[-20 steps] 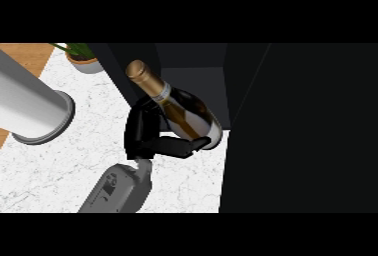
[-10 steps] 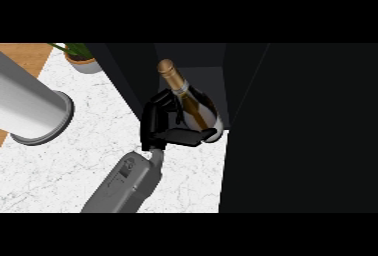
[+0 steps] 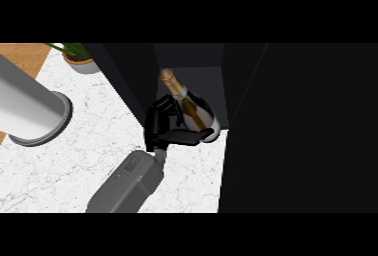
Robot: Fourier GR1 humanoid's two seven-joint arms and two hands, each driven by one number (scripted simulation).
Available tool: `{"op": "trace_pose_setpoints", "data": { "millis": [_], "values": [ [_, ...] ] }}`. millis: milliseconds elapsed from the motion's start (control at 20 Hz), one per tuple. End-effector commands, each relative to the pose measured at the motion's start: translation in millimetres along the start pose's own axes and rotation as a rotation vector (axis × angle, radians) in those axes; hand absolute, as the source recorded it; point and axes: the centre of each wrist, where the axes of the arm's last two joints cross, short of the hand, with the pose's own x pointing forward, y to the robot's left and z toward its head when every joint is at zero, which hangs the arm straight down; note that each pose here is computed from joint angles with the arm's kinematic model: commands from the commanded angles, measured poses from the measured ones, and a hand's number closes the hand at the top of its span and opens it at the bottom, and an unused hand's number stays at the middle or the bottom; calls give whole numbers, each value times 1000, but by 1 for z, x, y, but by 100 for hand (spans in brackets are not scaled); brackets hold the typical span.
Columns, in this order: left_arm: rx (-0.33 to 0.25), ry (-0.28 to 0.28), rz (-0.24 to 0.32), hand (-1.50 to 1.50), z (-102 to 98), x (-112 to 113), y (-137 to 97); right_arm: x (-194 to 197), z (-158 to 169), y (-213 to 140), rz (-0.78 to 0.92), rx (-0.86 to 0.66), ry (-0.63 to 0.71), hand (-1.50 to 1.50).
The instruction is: Pick up the wine, place it into the cabinet and close the cabinet
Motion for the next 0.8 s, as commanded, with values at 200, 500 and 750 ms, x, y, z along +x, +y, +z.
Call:
{"op": "trace_pose_setpoints", "data": {
  "millis": [200,500,750],
  "values": [
    [34,40,66,150,-22,-8,4,34,30,5,-103,39,-66,-150],
    [39,40,45,150,-42,8,-16,24,19,1,-64,46,-76,-150],
    [89,50,43,150,-64,15,-13,35,28,-3,-65,32,-75,-150]
  ]
}}
